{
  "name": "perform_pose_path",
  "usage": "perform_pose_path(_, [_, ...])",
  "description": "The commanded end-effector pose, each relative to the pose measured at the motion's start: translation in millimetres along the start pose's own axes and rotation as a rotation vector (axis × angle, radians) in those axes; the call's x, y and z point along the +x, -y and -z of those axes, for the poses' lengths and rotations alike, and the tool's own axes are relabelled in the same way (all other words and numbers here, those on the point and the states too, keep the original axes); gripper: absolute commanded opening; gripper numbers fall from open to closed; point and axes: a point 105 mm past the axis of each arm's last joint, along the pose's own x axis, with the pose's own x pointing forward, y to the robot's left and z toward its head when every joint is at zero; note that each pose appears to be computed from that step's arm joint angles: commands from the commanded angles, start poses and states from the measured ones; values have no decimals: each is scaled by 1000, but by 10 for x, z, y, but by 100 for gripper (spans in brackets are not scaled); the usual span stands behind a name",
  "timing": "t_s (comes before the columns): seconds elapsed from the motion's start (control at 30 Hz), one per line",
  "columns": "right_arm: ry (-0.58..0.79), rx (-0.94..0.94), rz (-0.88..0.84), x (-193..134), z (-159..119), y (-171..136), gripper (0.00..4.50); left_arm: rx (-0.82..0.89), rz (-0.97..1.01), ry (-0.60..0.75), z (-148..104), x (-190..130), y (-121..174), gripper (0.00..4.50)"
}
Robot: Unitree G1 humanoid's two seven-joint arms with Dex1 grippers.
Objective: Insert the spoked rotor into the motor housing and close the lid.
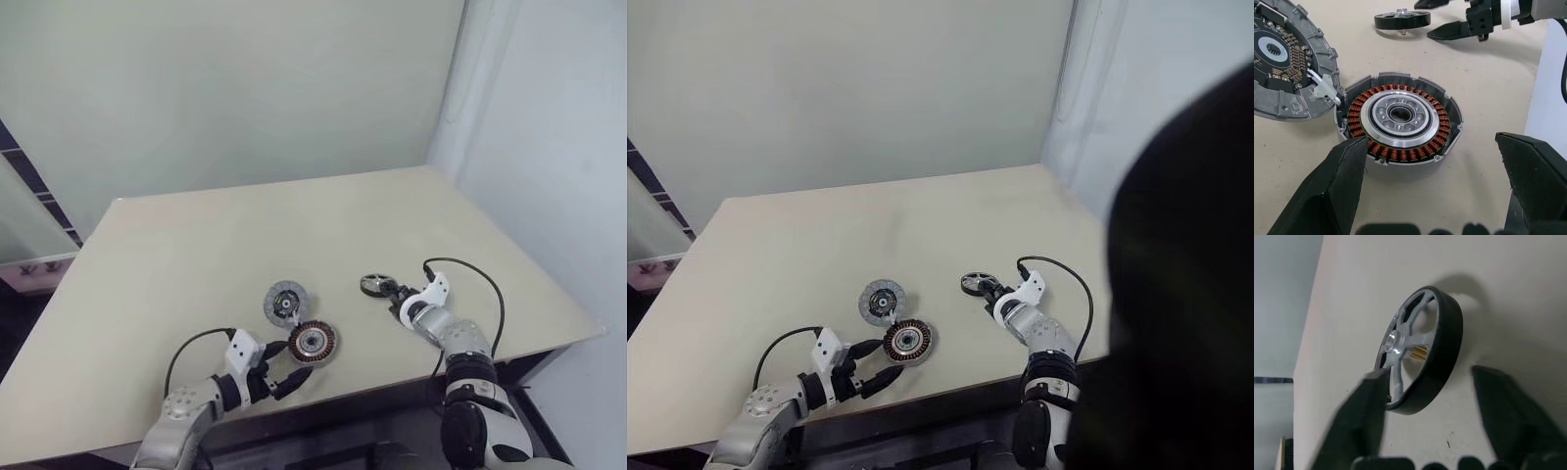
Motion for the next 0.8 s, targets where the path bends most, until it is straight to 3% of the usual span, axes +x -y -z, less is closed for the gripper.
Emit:
perform_pose_path(0.03, [35, 0, -56, 9, -97, -172, 144, 45, 2, 31, -131, -21, 3, 450])
perform_pose_path(0.13, [39, 3, -54, 4, -103, -163, 41, 44, 2, 31, -129, -23, 7, 450])
perform_pose_path(0.37, [45, -1, -100, -38, -148, -261, 38, 42, 3, 33, -139, 5, -4, 450])
perform_pose_path(0.53, [19, -22, -200, -166, -115, -520, 38, 41, -1, 32, -140, 6, -26, 450])
perform_pose_path(0.8, [-152, -154, -298, -444, 303, -798, 38, 42, -1, 21, -122, -57, -50, 450])
